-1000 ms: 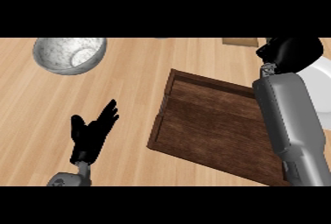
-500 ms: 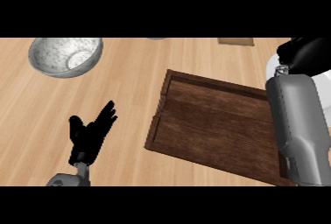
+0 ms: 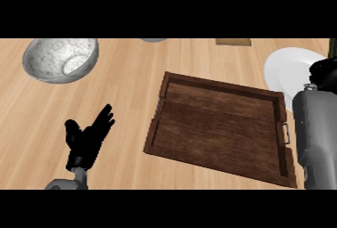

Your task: Pick the squash from the tray and place it in the plate

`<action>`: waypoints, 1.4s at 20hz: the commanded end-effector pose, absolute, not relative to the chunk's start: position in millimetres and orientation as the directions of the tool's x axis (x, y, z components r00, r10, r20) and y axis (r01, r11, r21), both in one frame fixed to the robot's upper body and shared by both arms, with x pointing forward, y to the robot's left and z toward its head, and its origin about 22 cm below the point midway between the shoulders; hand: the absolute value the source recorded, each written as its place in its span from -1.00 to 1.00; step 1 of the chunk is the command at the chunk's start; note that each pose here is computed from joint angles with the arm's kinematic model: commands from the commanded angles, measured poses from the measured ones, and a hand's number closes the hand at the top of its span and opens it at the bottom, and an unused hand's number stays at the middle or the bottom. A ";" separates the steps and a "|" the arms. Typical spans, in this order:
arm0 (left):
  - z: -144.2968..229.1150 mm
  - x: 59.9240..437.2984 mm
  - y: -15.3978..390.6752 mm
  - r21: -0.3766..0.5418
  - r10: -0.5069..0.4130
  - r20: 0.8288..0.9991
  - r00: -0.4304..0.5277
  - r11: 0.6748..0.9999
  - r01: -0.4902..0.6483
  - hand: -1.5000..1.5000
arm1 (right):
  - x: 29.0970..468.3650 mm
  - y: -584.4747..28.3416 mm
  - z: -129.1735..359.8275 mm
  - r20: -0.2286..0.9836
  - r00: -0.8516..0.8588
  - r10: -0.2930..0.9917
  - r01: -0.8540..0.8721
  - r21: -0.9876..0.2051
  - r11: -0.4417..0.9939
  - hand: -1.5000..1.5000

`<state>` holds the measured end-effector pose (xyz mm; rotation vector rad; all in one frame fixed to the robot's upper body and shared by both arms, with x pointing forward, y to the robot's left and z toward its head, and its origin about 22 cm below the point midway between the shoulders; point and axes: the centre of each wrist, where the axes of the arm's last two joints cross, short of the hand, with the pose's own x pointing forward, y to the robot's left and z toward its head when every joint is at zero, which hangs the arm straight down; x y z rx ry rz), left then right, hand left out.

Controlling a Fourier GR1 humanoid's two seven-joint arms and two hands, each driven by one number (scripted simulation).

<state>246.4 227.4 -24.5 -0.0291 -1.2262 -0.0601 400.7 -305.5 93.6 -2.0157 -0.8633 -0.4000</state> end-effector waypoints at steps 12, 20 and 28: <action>-27.7 245.1 226.6 -0.002 -0.014 0.934 0.357 0.999 0.045 0.00 | 383.6 -378.2 33.3 0.651 0.759 0.012 0.631 -0.730 -0.262 -1.00; -22.5 247.2 223.7 0.011 -0.027 0.938 0.346 0.999 0.048 0.00 | 384.9 -384.5 23.0 0.735 0.675 0.062 0.735 -0.662 -0.148 -1.00; -35.9 239.2 235.6 0.019 -0.032 0.930 0.365 0.999 0.039 0.00 | 390.5 -383.0 45.2 0.869 0.454 0.195 0.877 -0.397 -0.272 -1.00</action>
